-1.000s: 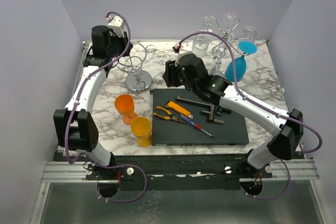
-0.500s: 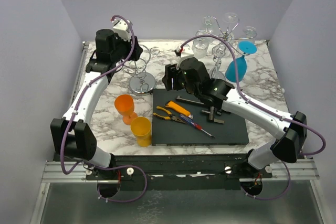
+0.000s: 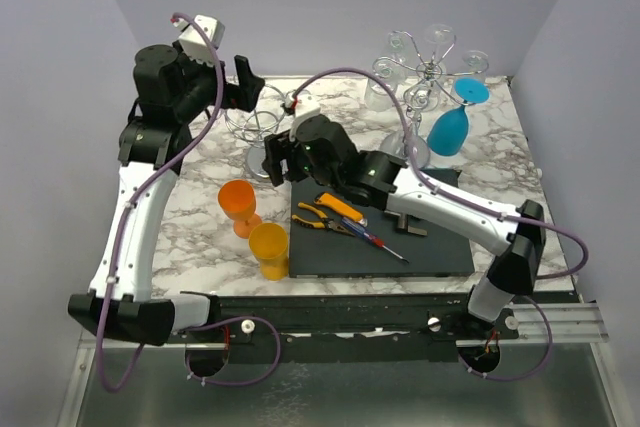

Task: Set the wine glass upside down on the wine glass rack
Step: Move the wine rack to the center of the board, then pick up the wine glass at the center of the board.

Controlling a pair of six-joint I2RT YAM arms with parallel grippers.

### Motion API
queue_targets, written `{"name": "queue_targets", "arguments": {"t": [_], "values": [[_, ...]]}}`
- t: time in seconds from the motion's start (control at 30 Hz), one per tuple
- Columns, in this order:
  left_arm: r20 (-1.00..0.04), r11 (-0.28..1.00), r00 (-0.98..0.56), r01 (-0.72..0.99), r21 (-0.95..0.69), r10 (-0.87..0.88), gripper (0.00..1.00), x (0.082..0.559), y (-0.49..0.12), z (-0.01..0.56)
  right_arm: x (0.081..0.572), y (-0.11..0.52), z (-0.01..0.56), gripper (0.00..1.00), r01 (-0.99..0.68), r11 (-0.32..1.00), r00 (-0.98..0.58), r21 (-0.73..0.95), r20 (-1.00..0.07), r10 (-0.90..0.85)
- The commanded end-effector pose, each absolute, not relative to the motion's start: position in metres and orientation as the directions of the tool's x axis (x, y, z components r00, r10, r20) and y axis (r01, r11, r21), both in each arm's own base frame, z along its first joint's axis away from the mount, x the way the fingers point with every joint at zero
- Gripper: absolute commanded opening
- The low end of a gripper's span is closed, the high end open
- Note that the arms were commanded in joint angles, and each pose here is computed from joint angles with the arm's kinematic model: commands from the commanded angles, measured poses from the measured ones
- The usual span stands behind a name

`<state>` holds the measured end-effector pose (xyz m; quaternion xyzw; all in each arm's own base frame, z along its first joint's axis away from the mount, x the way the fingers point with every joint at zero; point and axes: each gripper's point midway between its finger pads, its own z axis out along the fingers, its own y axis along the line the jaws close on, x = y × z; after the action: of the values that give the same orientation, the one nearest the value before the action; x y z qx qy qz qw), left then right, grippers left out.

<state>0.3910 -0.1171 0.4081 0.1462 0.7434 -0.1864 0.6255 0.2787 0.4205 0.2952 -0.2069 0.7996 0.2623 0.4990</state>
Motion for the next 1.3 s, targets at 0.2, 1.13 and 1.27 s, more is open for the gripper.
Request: {"name": "queue_targets", "arguments": {"t": [0.2, 1.13, 1.27], "values": [[-0.989, 0.953, -0.147, 0.302, -0.039, 0.006, 0.99, 0.317, -0.072, 0.439, 0.270, 0.490, 0.241, 0.82, -0.626, 0.763, -0.469, 0.162, -0.859, -0.203], [-0.997, 0.974, -0.080, 0.223, -0.032, -0.015, 0.99, 0.301, -0.056, 0.459, 0.270, 0.520, 0.157, 0.49, -0.632, 0.763, -0.557, 0.137, -0.765, -0.324], [-0.998, 0.974, -0.059, 0.222, -0.033, -0.020, 0.99, 0.298, -0.056, 0.469, 0.269, 0.522, 0.156, 0.24, -0.629, 0.763, -0.562, 0.148, -0.765, -0.315]]}}
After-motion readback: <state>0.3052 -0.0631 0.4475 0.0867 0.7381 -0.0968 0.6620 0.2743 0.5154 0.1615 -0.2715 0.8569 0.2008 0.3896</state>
